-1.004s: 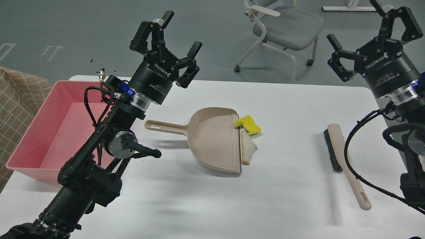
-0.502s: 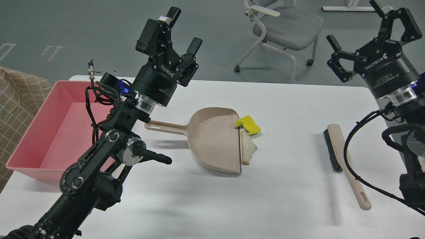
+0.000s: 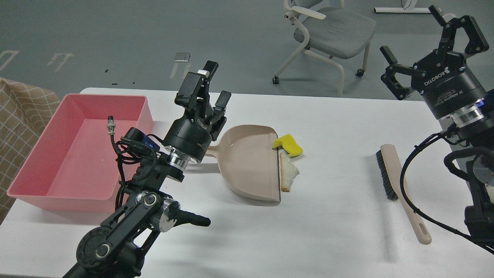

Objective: Sweep and dump garbage into bin
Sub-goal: 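Lower the left gripper toward the beige dustpan handle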

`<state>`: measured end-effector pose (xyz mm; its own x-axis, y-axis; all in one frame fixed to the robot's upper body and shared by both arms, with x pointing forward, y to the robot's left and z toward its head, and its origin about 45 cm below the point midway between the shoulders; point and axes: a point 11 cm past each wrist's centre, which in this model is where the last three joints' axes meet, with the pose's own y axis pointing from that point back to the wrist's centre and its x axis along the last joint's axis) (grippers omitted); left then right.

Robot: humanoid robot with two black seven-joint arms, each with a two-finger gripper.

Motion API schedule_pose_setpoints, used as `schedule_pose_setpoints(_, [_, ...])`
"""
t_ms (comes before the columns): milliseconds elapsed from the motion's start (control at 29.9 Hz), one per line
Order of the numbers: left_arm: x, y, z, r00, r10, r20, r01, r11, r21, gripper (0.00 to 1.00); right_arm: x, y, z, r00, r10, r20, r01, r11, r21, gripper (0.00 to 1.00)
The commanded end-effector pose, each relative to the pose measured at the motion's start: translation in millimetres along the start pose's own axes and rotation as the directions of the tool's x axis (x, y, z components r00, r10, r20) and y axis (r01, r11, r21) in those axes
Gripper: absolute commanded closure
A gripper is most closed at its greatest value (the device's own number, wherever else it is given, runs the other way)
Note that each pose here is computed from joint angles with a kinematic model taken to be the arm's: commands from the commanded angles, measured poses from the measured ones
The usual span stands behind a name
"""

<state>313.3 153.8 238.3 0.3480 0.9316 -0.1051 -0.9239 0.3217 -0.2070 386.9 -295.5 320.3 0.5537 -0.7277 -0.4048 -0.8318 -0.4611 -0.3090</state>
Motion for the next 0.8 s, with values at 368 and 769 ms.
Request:
schedule_pose_setpoints(368, [1.8, 44.5, -21.1, 0.994, 0.086, 0.061, -0.090, 0.993, 0.071, 0.02, 2.3, 1.9, -1.4, 1.000, 0.008, -0.001, -0.008, 1.000, 0.005, 0.00])
schedule_pose_setpoints(769, [10.6, 58.8, -27.5, 0.982, 0.112, 0.150, -0.125, 0.989, 0.083, 0.02, 6.9, 6.3, 4.1, 1.000, 0.026, 0.009, -0.026, 1.000, -0.005, 0.00])
